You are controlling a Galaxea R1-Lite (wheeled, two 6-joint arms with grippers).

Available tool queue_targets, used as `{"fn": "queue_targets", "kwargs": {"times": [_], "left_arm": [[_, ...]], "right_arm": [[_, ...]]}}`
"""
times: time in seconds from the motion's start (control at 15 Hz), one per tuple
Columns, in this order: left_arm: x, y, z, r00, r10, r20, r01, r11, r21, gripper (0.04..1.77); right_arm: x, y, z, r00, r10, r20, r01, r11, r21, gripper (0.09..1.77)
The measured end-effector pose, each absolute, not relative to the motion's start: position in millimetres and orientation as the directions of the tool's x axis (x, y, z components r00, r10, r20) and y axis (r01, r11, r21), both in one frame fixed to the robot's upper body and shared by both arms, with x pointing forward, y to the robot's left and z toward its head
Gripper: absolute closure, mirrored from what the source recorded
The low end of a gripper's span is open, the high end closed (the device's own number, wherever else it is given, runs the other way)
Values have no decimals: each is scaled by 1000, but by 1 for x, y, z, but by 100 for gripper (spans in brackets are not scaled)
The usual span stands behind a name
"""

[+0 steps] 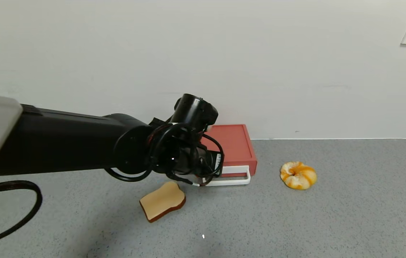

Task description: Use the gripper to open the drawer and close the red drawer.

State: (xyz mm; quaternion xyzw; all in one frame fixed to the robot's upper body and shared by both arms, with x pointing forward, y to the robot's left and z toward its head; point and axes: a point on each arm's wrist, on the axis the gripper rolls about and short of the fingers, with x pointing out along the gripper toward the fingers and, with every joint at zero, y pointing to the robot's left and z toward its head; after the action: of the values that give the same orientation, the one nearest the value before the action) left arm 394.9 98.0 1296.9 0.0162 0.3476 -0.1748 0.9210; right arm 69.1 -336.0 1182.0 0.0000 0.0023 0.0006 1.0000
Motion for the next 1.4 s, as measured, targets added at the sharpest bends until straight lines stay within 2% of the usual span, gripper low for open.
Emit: {"fn": "queue_targets", "kwargs": {"times": [0.13, 0.27, 0.4, 0.67, 0.93, 1.4], "left_arm": [[388, 108, 1303, 711, -337, -617, 353, 930, -101, 165], [382, 117, 1305, 724, -344, -598, 362, 927, -95, 130], [376, 124, 1308, 729, -344, -592, 364, 927, -91, 103], [357, 138, 1314, 724, -357, -590, 381, 920, -89, 65], [337, 157, 1319, 738, -410, -537, 436, 896, -85, 43], [284, 201, 1334, 781, -456, -427, 483, 874, -50, 24]], "right_arm": [[69, -336, 1182, 1000, 1, -5, -1, 1000, 0, 15], [69, -336, 1182, 1000, 1, -4, -1, 1000, 0, 15], [69, -336, 1182, 1000, 1, -4, -1, 1000, 0, 15], [69, -336, 1182, 1000, 1, -5, -1, 1000, 0, 15], [69, -336, 1182, 1000, 1, -5, -1, 1000, 0, 15], [69, -336, 1182, 1000, 1, -5, -1, 1000, 0, 15]]}}
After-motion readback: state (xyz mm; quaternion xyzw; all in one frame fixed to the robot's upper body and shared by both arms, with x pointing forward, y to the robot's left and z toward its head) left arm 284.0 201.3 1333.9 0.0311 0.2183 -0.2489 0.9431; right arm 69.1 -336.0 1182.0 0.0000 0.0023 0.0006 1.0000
